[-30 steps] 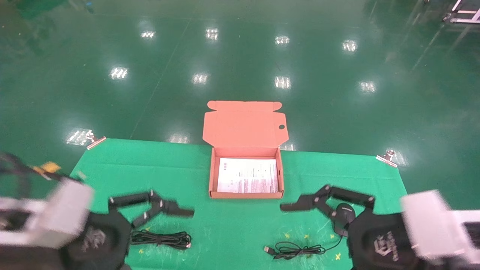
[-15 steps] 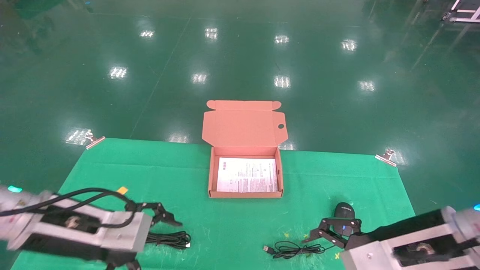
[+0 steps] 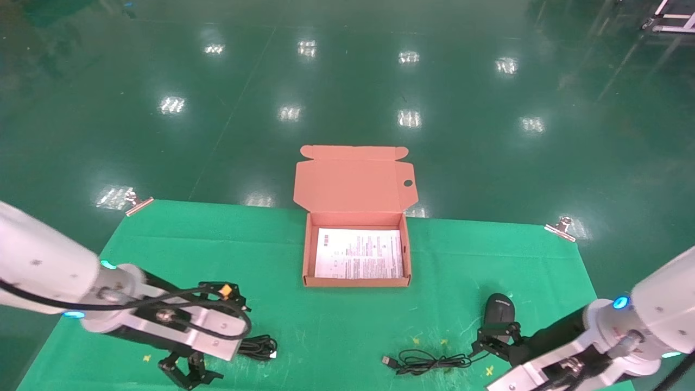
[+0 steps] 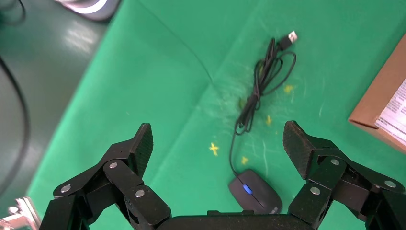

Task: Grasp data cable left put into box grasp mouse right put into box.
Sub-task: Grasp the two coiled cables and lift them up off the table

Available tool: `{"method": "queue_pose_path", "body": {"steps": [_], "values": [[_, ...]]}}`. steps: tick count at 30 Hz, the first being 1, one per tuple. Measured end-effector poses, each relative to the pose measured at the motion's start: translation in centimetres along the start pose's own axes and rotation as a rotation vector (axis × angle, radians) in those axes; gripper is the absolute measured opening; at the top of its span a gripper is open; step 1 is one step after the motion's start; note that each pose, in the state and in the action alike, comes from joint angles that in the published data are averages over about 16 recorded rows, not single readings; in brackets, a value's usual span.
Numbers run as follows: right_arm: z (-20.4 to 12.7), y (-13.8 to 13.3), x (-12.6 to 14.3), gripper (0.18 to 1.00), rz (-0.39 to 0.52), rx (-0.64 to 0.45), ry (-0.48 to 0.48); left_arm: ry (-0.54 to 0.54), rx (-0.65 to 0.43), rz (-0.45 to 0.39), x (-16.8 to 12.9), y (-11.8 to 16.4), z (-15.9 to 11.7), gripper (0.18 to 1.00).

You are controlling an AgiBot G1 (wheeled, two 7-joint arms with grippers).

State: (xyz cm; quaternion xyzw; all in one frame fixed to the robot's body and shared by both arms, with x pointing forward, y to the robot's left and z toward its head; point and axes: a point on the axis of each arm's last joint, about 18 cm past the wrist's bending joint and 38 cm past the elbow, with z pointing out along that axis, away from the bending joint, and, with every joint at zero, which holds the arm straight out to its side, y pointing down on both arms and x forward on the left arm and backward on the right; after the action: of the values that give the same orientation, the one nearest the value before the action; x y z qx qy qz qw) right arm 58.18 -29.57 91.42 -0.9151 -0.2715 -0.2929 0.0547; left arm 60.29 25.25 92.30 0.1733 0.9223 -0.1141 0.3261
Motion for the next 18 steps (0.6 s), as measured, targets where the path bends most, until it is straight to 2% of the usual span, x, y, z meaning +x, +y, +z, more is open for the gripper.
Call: {"method": "queue_pose_path", "body": {"steps": [7,18], "values": [[2.7,0.5,0.6,1.001,0.004,-0.079,0.013,0.007,-0.086,-0.011,0.2,0.5,3.1,1.001],[6.9,1.3,0.8,1.001,0.093,-0.147,0.085,0.011,-0.139,-0.169,0.4,2.0,6.7,1.001]]}}
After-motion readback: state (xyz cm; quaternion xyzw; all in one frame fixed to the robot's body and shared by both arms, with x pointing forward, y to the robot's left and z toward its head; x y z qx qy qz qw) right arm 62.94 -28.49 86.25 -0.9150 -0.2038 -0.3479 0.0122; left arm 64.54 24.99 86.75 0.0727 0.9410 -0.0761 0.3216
